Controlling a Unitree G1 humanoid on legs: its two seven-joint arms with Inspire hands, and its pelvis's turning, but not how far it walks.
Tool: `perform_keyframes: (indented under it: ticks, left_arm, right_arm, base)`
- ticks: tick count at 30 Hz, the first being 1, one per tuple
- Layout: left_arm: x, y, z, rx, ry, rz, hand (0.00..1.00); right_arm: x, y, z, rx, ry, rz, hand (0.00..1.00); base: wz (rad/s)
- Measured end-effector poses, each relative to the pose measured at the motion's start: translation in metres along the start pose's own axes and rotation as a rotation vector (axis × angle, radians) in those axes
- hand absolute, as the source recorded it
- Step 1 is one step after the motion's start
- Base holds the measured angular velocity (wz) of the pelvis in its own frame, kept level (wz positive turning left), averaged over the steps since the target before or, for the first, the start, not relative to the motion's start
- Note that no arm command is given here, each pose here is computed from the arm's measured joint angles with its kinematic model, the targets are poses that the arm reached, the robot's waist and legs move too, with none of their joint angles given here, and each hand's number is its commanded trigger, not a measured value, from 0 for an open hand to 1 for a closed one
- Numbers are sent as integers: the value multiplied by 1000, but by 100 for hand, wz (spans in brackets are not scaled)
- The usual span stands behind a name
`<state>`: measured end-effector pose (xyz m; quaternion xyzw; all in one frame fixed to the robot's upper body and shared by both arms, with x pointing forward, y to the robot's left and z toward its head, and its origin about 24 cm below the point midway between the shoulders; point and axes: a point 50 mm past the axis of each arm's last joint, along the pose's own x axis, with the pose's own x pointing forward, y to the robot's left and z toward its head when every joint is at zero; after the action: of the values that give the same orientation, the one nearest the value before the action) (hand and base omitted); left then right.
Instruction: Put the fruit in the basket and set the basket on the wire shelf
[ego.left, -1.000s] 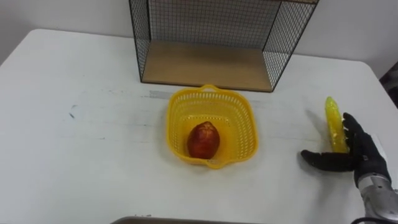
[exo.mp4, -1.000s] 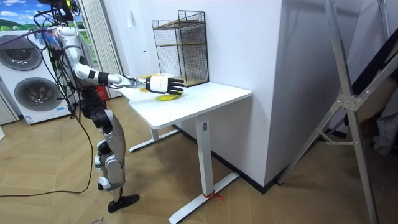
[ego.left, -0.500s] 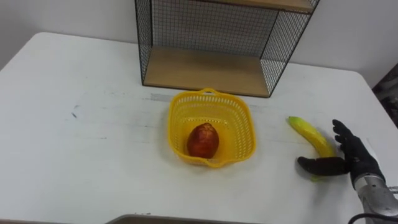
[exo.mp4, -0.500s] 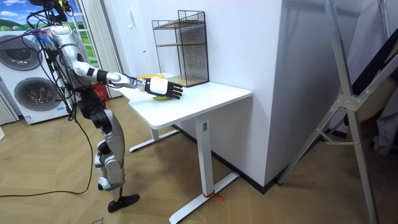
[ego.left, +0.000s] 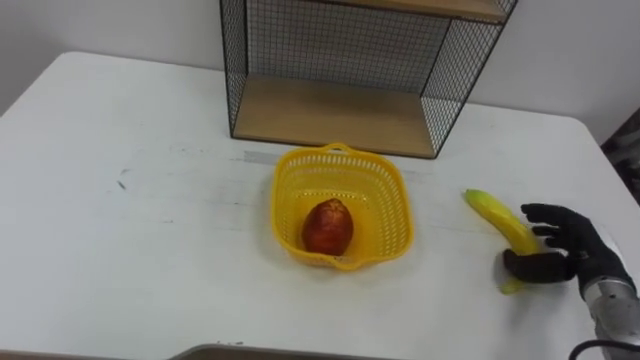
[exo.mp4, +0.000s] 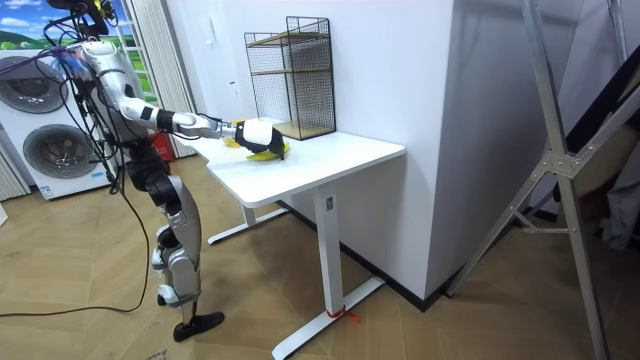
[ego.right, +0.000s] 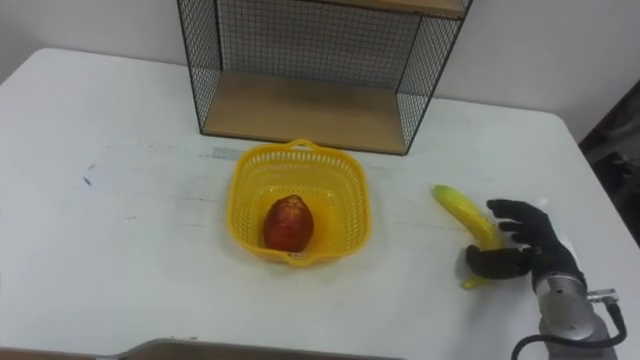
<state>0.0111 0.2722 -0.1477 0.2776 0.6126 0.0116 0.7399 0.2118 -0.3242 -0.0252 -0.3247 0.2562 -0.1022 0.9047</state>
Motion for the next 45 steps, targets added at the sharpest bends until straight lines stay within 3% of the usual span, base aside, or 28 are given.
perform_keyframes:
  ticks: [4,29,34,45]
  left_arm:
    - [0,0,0,1,2,1,0]
    - [3,7,15,-1,-53,24,0]
    - [3,8,13,3,-45,24,0]
    - [3,5,15,16,-55,9,0]
  right_arm:
    - [0,1,-1,-76,25,12,100]
    - [0,0,11,-150,-21,21,100]
    - [-8,1,28,-238,-97,-2,100]
    - [-24,-10,84,-210,-357,-90,100]
  base:
    - [1]
    - [0]
    - [-9]
    - [0]
